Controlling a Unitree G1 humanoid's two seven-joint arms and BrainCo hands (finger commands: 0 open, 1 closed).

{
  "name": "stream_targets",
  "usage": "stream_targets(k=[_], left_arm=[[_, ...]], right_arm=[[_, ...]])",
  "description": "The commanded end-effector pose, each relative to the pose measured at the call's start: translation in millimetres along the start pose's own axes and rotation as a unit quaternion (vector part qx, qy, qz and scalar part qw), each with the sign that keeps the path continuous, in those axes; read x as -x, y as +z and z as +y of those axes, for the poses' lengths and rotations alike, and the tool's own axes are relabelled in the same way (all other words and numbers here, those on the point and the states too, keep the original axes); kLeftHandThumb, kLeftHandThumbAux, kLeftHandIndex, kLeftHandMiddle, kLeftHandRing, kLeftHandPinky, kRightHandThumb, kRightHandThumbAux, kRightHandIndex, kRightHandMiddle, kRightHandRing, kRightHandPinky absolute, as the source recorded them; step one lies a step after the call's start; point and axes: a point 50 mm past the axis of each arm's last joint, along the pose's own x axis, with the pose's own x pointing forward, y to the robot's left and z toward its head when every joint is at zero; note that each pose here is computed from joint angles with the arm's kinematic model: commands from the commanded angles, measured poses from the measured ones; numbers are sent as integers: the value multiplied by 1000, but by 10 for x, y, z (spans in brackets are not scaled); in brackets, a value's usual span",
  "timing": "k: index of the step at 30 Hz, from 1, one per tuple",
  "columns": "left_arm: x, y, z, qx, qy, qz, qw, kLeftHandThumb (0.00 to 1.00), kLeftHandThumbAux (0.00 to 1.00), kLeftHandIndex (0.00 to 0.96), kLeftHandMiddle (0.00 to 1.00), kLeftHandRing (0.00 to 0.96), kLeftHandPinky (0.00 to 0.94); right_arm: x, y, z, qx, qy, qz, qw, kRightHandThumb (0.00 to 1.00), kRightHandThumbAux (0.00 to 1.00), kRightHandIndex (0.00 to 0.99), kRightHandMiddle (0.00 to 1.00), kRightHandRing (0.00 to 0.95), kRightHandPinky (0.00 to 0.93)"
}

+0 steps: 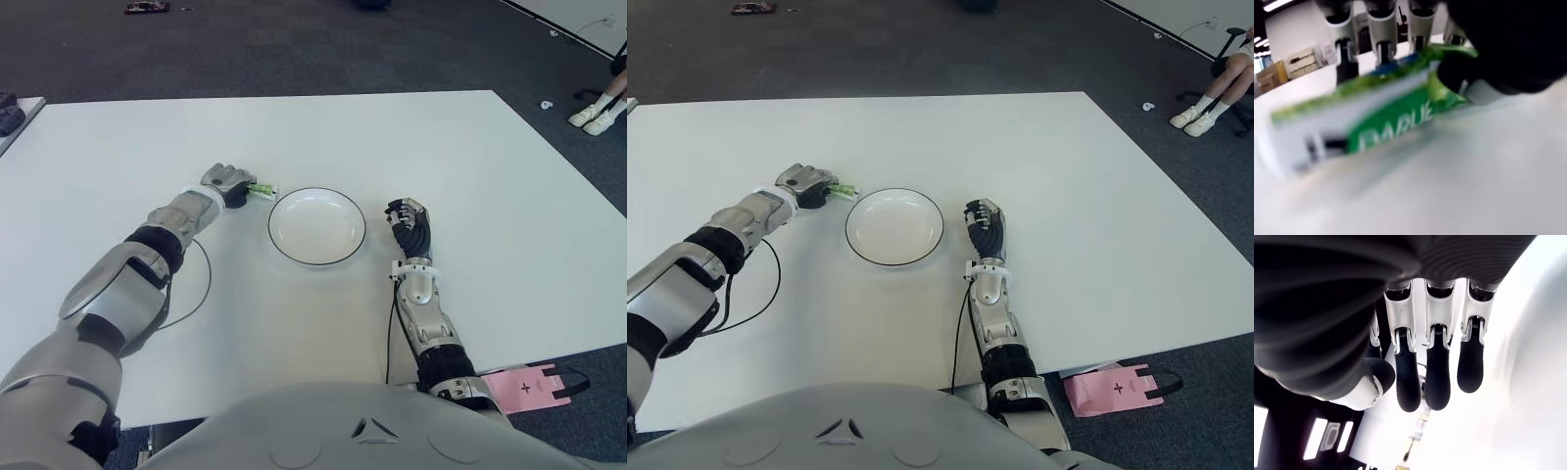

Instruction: Put the toothpaste on the table into the plate.

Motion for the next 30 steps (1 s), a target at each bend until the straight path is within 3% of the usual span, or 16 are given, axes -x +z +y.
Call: stream_targets(k=[1, 11, 27, 30], left_arm=[[145, -16, -348, 7, -28, 14, 999, 842, 657, 399, 547, 704, 731], [164, -5, -375, 2, -3, 11, 1000, 852, 667, 400, 555, 836, 861], [182, -11, -377, 48, 22, 24, 998, 851, 670, 396, 547, 873, 863], [181, -12, -361, 74, 46, 42, 995, 851, 670, 395, 547, 870, 854]], right_arm=[[292, -420, 5, 18, 9, 107, 994, 708, 732, 422, 499, 507, 515], [285, -400, 3, 32, 15, 94, 995, 710, 732, 422, 518, 523, 524], [281, -402, 0, 26, 11, 98, 995, 710, 731, 423, 511, 517, 527], [284, -407, -8, 32, 7, 96, 995, 708, 732, 422, 511, 520, 532]])
